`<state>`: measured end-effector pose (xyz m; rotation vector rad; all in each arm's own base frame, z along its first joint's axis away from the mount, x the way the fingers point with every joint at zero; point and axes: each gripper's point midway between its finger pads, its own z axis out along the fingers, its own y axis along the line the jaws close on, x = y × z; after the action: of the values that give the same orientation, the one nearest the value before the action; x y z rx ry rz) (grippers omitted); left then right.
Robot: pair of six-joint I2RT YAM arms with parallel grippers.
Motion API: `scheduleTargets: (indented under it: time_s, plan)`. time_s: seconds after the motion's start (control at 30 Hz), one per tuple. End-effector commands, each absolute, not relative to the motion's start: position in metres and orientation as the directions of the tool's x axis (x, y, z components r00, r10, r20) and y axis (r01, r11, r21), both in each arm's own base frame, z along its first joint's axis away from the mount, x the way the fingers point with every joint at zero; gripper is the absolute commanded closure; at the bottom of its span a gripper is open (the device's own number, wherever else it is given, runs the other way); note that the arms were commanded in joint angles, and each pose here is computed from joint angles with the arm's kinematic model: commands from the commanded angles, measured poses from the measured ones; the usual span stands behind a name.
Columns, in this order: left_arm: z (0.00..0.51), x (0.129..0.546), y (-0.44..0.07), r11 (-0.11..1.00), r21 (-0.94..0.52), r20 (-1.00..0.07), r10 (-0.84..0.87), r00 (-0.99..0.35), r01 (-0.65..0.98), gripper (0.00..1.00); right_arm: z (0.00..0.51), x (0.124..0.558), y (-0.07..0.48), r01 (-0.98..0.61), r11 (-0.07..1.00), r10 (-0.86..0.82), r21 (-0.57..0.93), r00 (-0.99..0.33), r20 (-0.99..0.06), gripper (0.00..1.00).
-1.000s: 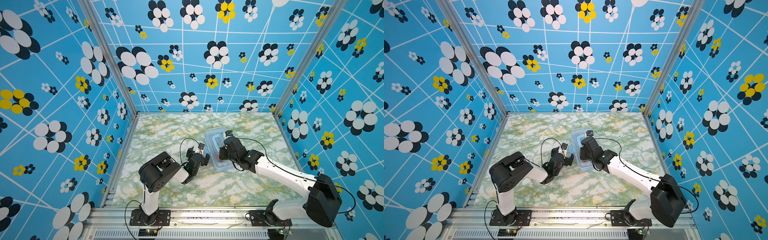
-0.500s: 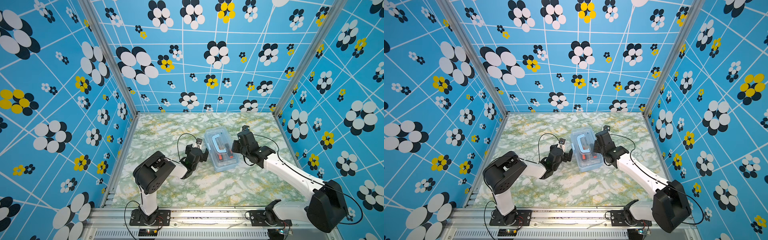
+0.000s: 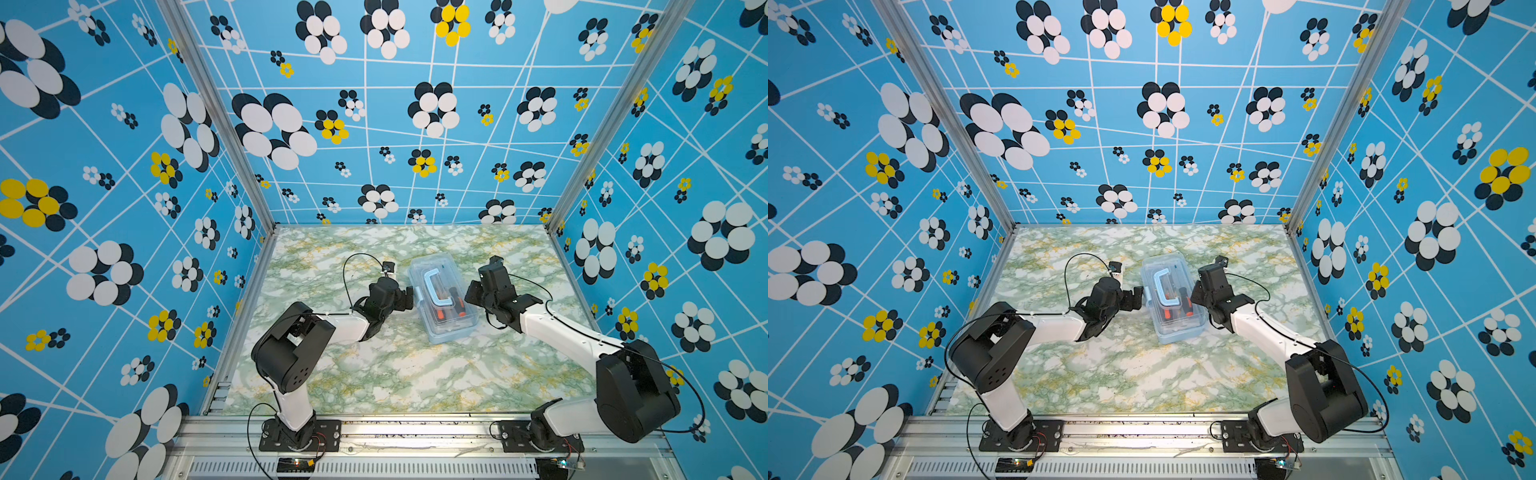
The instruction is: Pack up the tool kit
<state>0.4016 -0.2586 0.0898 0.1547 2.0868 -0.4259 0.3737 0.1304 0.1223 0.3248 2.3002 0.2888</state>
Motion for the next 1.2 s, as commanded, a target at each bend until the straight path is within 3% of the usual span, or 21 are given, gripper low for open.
scheduleTargets:
  time_s: [0.0,0.37,0.53,0.93,1.07,1.17]
  plan:
    - [0.109,0.387,-0.283,0.872,-0.327,-0.838,-0.089,-0.539,0.363,0.05,0.092,0.337,0.172,0.066,0.9,0.308,0.43,-0.794,-0.523,0.98]
    - [0.113,0.382,-0.275,0.855,-0.409,-0.81,-0.179,-0.559,0.319,0.08,0.089,0.312,0.199,0.048,0.846,0.333,0.53,-0.825,-0.457,0.97]
    - [0.117,0.38,-0.27,0.841,-0.453,-0.794,-0.23,-0.563,0.295,0.14,0.088,0.31,0.189,0.072,0.868,0.342,0.492,-0.805,-0.485,0.98]
    - [0.12,0.364,-0.27,0.779,-0.569,-0.716,-0.31,-0.626,0.266,0.19,0.116,0.317,0.185,0.03,0.895,0.298,0.445,-0.783,-0.546,0.99]
    - [0.112,0.361,-0.278,0.756,-0.593,-0.694,-0.302,-0.654,0.279,0.25,0.114,0.317,0.185,0.023,0.898,0.288,0.44,-0.786,-0.547,0.99]
    - [0.102,0.358,-0.285,0.736,-0.614,-0.672,-0.295,-0.68,0.287,0.39,0.11,0.316,0.186,0.024,0.899,0.284,0.438,-0.794,-0.538,1.0]
